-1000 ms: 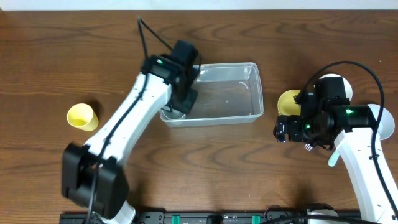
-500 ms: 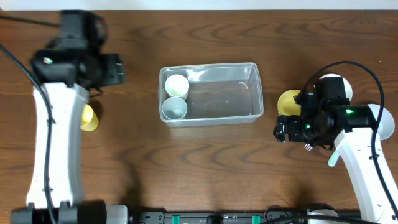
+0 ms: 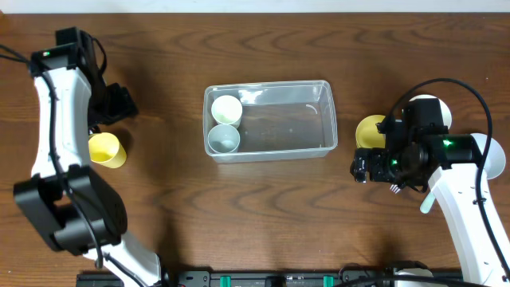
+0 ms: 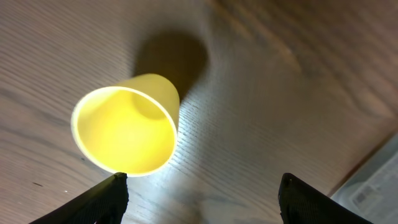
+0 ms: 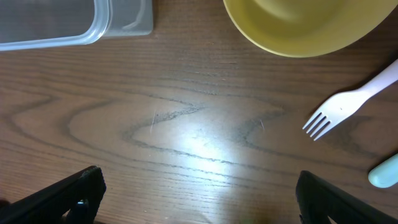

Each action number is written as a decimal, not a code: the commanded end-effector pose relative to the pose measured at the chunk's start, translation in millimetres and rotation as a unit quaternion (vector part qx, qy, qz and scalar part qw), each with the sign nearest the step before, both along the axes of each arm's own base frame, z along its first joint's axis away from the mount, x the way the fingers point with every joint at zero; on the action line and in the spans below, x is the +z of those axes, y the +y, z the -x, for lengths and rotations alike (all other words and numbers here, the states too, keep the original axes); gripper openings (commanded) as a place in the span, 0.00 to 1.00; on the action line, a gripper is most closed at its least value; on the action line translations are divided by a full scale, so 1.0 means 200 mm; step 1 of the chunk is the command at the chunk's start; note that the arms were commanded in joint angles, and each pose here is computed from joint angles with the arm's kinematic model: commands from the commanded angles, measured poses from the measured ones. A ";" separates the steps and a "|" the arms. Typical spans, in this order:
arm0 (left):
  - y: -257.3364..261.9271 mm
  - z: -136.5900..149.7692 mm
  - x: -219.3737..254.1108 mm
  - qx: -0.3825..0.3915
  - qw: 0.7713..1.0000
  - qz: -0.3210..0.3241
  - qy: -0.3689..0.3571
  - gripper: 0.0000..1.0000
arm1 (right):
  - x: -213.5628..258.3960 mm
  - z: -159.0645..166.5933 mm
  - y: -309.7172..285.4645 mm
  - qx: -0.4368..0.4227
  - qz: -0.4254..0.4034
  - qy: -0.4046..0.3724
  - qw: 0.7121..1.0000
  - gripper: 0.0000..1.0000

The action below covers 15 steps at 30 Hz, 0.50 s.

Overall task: Pack container
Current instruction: 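Return the left gripper and grasp the yellow cup rim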

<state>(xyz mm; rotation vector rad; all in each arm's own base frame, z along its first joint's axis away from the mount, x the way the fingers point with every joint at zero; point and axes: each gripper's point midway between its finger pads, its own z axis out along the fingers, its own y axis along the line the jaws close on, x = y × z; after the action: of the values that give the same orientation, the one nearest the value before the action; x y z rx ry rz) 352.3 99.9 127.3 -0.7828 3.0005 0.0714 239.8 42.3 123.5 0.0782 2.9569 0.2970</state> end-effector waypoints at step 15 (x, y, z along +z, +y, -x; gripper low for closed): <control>0.08 0.13 -0.30 0.041 0.996 0.027 0.081 0.78 | 0.02 -0.02 -0.01 -0.001 0.001 -0.008 1.000 0.99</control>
<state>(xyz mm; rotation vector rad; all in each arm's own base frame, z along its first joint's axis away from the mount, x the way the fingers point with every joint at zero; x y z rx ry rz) 334.7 111.6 79.4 -0.8896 3.1141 0.0584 239.7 42.3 123.4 0.0783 2.9573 0.2970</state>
